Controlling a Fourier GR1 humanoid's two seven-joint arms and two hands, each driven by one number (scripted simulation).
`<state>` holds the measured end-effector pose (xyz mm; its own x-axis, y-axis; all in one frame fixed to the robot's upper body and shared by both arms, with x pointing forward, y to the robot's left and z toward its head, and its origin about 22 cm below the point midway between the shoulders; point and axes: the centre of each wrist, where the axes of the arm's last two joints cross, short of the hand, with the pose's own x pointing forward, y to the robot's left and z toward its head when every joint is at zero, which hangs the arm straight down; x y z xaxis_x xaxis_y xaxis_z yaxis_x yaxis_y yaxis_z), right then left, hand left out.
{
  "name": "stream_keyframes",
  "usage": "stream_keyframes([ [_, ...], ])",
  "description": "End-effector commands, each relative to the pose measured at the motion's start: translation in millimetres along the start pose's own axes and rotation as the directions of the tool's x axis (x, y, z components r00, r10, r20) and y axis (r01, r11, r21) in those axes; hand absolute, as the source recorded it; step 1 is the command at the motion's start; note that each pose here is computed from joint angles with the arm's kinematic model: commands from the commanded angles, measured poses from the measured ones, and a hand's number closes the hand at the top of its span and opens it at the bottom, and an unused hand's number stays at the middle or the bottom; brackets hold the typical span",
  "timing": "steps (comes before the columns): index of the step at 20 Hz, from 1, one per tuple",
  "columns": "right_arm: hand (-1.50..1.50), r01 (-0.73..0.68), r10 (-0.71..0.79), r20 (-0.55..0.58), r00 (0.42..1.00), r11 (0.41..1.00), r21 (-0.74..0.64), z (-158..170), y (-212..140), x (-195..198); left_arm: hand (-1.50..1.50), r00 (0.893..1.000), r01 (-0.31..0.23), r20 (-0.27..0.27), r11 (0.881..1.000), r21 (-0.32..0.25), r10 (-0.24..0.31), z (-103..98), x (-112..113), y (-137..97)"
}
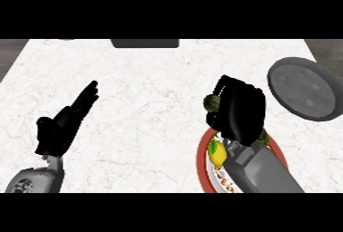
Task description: Pick the squash from the plate and place it in the pan
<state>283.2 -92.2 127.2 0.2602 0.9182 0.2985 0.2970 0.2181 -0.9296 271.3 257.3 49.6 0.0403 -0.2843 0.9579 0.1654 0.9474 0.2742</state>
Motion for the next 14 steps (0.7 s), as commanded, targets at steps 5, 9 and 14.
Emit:
stream_keyframes([
  [5, 1.5, 0.104, -0.125, -0.138, 0.983, 0.983, -0.152, -27.3, -3.7, -39.8, 0.0, 1.0, 0.003, 0.003, 1.0, 0.009, -0.003, -0.4, 11.5, -10.3],
  [9, 1.5, 0.226, -0.256, -0.157, 0.954, 0.956, -0.188, -47.1, -8.9, -76.7, 0.0, 1.0, -0.001, 0.004, 1.0, -0.018, 0.001, -2.3, 23.0, -12.4],
  [14, 1.5, 0.188, -0.235, -0.192, 0.953, 0.954, -0.235, -97.4, 13.2, -138.8, 0.0, 1.0, -0.005, 0.011, 1.0, -0.022, 0.005, 3.4, 11.8, -18.4],
])
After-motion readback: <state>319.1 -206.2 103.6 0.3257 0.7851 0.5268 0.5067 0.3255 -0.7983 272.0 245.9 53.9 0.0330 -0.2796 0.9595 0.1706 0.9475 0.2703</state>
